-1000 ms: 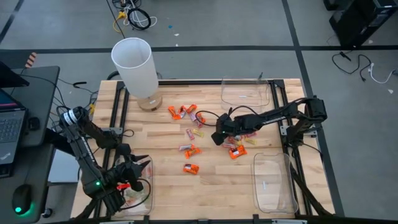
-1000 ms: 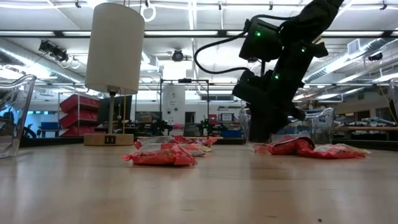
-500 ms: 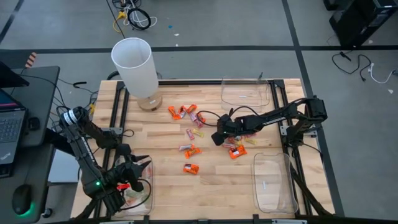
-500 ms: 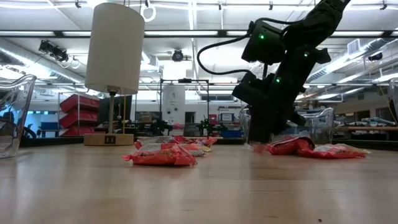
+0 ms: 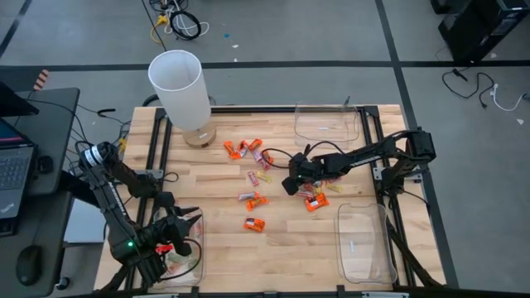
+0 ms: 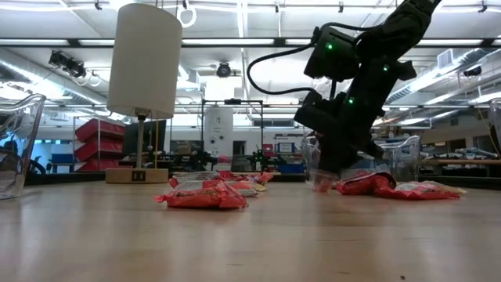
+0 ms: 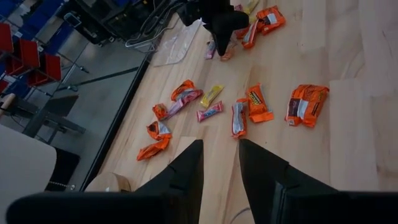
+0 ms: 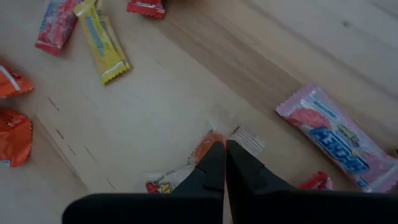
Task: Sort candy
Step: Put the orange gummy into the bottom left transparent bin
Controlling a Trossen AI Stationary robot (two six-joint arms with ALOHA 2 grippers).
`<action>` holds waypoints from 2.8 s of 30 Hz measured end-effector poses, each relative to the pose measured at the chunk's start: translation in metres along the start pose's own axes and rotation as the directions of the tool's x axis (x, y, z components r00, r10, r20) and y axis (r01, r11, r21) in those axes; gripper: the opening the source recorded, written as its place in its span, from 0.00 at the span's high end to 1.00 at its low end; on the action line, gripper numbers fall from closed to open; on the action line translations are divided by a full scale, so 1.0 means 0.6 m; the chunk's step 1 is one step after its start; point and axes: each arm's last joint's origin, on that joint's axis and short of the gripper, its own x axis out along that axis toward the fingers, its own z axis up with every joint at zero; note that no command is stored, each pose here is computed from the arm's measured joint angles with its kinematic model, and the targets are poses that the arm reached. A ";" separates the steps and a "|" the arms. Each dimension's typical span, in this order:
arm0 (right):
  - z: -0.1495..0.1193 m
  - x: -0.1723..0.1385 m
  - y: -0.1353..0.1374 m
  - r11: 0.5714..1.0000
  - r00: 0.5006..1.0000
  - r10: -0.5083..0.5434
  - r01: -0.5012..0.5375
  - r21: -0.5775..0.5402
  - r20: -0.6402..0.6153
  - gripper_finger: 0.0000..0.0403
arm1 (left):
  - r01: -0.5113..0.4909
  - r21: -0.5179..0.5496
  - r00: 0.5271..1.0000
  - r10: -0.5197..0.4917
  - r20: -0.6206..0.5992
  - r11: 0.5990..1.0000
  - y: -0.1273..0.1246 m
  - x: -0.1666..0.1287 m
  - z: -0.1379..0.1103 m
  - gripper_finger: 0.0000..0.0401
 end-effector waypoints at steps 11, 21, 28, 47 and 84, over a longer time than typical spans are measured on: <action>0.013 -0.072 0.076 0.914 0.901 0.380 -0.330 -0.235 0.210 1.00 | 0.046 -0.068 0.998 -0.043 0.051 0.997 -0.015 0.000 0.007 0.74; -0.018 -0.127 0.179 0.431 0.420 0.893 -0.691 -0.580 0.163 1.00 | 0.095 0.140 0.967 -0.125 0.221 0.986 -0.068 0.016 0.035 0.74; -0.038 -0.105 0.219 0.323 0.353 0.933 -0.731 -0.601 0.072 1.00 | 0.108 0.203 0.961 -0.154 0.229 0.973 -0.069 0.068 0.092 0.74; -0.031 -0.108 0.249 0.161 0.259 0.965 -0.698 -0.697 -0.037 1.00 | 0.400 0.245 0.870 -0.450 0.203 0.883 -0.043 0.154 0.154 0.74; -0.011 -0.100 0.237 0.172 0.267 0.963 -0.722 -0.670 -0.040 0.87 | 0.455 0.272 0.826 -0.516 0.225 0.848 -0.057 0.177 0.129 1.00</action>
